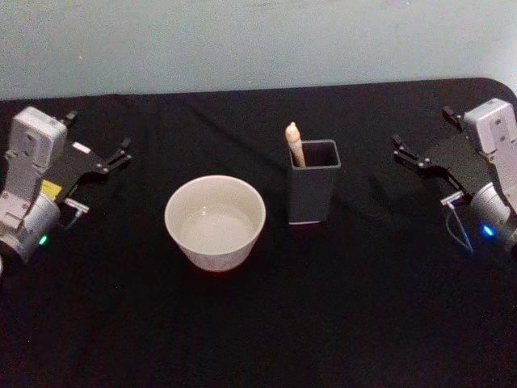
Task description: Pick up the stirring spoon with one hand, stir inside the cup, then place it back in its original position.
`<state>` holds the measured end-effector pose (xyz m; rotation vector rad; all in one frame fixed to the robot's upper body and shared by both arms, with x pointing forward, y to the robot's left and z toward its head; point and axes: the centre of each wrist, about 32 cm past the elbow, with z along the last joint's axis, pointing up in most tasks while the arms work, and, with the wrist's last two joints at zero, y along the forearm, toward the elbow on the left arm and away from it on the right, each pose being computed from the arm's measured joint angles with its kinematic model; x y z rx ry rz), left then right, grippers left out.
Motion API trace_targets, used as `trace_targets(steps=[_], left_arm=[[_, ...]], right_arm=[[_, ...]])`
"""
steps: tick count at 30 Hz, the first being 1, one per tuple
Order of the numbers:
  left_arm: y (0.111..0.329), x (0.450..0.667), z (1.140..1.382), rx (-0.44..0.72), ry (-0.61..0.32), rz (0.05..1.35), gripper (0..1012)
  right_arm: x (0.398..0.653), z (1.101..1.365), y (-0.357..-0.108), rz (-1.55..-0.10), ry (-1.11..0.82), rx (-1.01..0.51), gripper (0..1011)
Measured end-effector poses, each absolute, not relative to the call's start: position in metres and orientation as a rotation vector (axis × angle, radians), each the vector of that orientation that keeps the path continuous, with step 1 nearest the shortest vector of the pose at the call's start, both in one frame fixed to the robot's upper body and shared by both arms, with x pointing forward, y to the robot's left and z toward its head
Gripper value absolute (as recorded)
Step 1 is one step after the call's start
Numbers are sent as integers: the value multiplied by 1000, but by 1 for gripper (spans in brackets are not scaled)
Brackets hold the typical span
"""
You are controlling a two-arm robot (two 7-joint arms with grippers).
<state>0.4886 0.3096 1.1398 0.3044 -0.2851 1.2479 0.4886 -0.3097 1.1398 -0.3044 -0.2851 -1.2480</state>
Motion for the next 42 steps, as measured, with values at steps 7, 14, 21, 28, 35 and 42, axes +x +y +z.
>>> trace_targets(steps=[7, 14, 21, 28, 35, 42], left_arm=[[310, 489, 1140, 304, -285, 1248, 1001], [310, 489, 1140, 304, -285, 1248, 1001], [310, 489, 1140, 304, -285, 1248, 1001], [310, 489, 1140, 304, -285, 1248, 1001], [310, 489, 1140, 304, -285, 1248, 1001], [310, 489, 1140, 304, -285, 1248, 1001]], right_arm=[[489, 1140, -310, -1248, -285, -304, 1003], [489, 1140, -310, -1248, -285, -304, 1003], [489, 1140, -310, -1248, -285, -304, 1003], [489, 1140, -310, -1248, -285, -305, 1003], [489, 1140, -310, -1248, -285, -304, 1002], [489, 1140, -310, -1248, -285, -304, 1003]])
